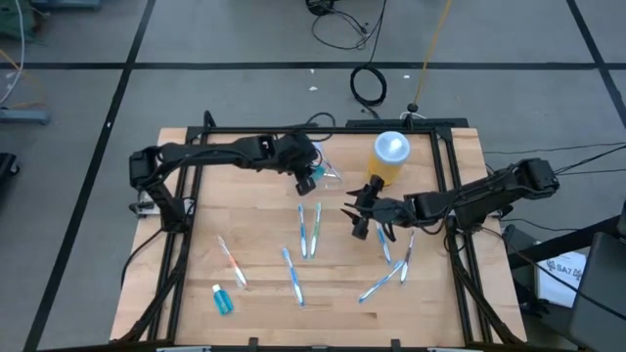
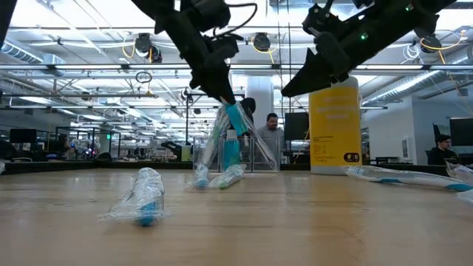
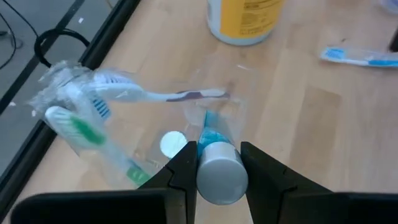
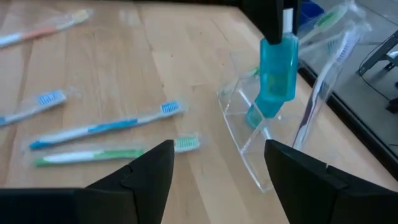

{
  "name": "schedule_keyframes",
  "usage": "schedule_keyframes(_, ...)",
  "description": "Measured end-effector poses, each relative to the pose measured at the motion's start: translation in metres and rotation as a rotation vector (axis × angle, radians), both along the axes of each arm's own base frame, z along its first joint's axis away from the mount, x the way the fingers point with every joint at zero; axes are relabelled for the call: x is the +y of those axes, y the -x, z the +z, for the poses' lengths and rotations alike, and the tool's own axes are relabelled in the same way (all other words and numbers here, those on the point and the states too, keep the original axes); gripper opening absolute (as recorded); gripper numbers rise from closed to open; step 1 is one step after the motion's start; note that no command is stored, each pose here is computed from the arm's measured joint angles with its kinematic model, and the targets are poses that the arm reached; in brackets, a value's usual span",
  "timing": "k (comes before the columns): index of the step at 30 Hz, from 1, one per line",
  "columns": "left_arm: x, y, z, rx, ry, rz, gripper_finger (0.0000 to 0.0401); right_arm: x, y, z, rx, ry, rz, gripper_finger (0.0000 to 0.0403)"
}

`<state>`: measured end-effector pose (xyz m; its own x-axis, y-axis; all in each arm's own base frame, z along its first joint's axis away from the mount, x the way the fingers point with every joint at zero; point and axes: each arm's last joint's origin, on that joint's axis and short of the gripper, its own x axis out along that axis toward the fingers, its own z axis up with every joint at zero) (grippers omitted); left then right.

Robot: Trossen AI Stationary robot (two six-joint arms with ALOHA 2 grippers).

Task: Pick & Place toothbrushing station
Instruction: Put the blue mouthwash into the middle compartment of the transparent organizer, then put the blue toothbrush into the right compartment of the transparent organizer

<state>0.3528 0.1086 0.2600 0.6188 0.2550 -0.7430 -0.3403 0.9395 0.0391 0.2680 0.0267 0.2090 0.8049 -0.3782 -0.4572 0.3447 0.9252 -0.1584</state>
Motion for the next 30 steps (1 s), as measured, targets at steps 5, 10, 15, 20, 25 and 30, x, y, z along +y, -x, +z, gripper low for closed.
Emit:
schedule_keyframes(5,0.003,-0.009,-0.012,0.015,-0.044,-0.043,0.0093,-0.001,0.004,-0.008,0.021,0.003,-0.001,0.0243)
schedule_keyframes(10,0.007,-0.017,-0.037,0.101,-0.072,-0.062,0.0093,-0.001,0.005,-0.011,0.028,0.004,-0.002,0.0244)
schedule_keyframes(15,0.009,-0.020,-0.041,0.107,-0.096,-0.043,0.0111,-0.001,0.004,-0.009,0.007,0.002,-0.002,0.0241)
schedule_keyframes(20,0.010,-0.019,-0.041,0.117,-0.110,-0.055,0.0154,-0.001,0.004,-0.010,0.012,0.007,0.001,0.0240)
schedule_keyframes(25,0.011,-0.018,-0.040,0.121,-0.130,-0.053,0.0179,-0.001,0.004,-0.010,0.012,0.007,0.001,0.0240)
schedule_keyframes(30,0.012,-0.018,-0.040,0.128,-0.154,-0.032,0.0185,-0.001,0.004,-0.010,0.013,0.007,0.001,0.0240)
